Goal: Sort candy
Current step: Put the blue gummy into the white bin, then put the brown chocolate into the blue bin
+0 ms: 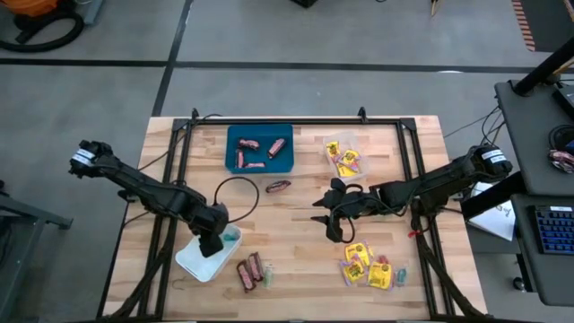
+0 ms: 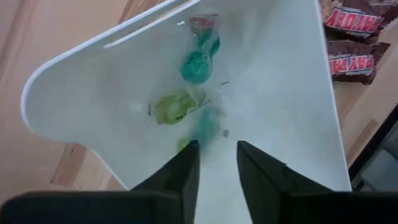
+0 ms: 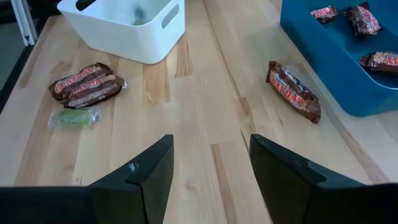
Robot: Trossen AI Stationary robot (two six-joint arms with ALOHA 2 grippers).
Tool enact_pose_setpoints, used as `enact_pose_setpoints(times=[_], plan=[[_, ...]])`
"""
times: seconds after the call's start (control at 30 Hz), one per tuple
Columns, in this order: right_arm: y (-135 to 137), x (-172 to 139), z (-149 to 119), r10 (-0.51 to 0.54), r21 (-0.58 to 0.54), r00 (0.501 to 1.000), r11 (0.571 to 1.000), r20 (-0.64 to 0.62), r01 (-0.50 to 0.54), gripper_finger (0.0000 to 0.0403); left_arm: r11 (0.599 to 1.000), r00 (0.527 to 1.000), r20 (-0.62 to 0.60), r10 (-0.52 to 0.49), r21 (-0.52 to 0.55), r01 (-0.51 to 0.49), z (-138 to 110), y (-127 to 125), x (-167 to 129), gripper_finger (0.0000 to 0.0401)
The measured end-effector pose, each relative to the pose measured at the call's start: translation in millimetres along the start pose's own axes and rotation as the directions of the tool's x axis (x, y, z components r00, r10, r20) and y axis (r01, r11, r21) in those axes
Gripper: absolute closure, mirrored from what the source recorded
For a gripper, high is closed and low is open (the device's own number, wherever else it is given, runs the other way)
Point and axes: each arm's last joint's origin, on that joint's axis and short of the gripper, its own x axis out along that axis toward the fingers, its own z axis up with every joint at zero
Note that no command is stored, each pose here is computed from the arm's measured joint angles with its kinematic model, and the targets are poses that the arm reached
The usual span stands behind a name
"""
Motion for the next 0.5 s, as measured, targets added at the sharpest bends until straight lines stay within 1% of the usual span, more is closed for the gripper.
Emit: enact_pose_setpoints(times=[0.13,0.3,0.4,0.5], plan=[[0.0,0.0,-0.1,0.000,0.001,1.000,1.000,-0.001,0.000,0.0202,1.000,1.000,-0.015,0.017,-0.012,-0.017,-1.3,1.8,0.0,0.0269],[-0.1,0.0,-0.2,-0.001,0.000,1.000,1.000,-0.001,0.001,0.0202,1.000,0.999,-0.053,-0.012,-0.015,0.012,-2.0,-0.1,-2.3,0.0245],[-0.1,0.0,-0.2,-0.001,0.000,1.000,1.000,-0.002,0.001,0.0202,0.999,0.999,-0.017,-0.040,0.017,0.040,1.7,-7.4,-11.6,0.0242],[-0.1,0.0,-0.2,-0.001,0.000,1.000,1.000,-0.002,0.001,0.0202,0.995,0.995,0.086,-0.044,0.088,0.037,8.1,-16.8,-27.0,0.0241]])
